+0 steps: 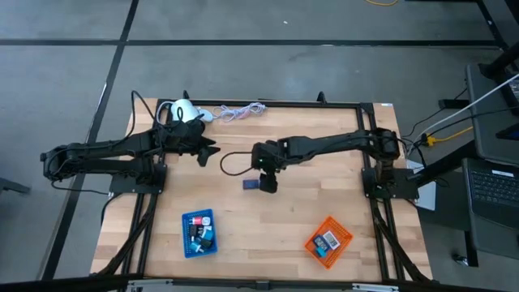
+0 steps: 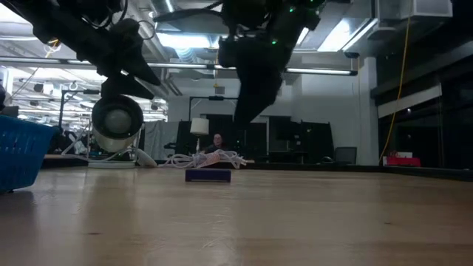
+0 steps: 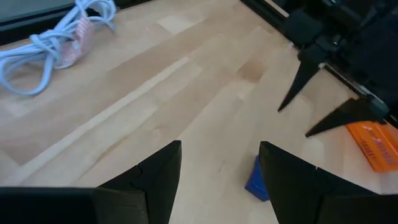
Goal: Pick & Place Office items
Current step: Put the blue digital clock into the orange basket
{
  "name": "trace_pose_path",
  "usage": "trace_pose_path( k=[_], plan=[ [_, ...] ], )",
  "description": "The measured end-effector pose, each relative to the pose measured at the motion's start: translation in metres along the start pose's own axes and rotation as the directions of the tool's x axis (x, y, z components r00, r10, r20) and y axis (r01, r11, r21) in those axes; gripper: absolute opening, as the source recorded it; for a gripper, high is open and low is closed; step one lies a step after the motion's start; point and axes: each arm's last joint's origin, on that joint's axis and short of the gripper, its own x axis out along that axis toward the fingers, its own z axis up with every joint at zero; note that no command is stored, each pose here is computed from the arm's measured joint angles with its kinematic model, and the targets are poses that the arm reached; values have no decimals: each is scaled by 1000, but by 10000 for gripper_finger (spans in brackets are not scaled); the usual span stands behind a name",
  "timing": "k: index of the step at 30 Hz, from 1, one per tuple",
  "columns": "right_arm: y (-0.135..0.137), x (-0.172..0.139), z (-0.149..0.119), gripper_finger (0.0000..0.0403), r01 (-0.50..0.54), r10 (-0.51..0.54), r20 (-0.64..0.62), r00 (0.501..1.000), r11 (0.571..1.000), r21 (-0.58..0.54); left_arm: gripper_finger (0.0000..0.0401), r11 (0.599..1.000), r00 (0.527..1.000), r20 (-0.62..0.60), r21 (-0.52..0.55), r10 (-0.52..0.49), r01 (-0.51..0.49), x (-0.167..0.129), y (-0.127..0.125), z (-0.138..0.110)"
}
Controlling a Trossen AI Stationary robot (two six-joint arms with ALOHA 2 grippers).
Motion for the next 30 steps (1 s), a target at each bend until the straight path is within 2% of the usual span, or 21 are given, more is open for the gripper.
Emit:
trace_pose_path(
  k=[5,13,21,30],
  plan=[
    [-5,21,1,229,-80,79,-17,997,996,-35,210,999,999,15,-25,34,-34,0,1,0],
    [-5,51,-4,229,-123,120,-61,991,991,-47,210,998,998,-1,-29,58,-58,1,2,-2],
    [-4,53,4,229,-146,147,20,989,989,-28,210,997,997,-33,-27,73,-74,8,4,-4],
    [-2,69,1,229,-167,167,-5,986,986,0,210,997,995,-52,-13,80,-81,12,4,-5]
  ],
)
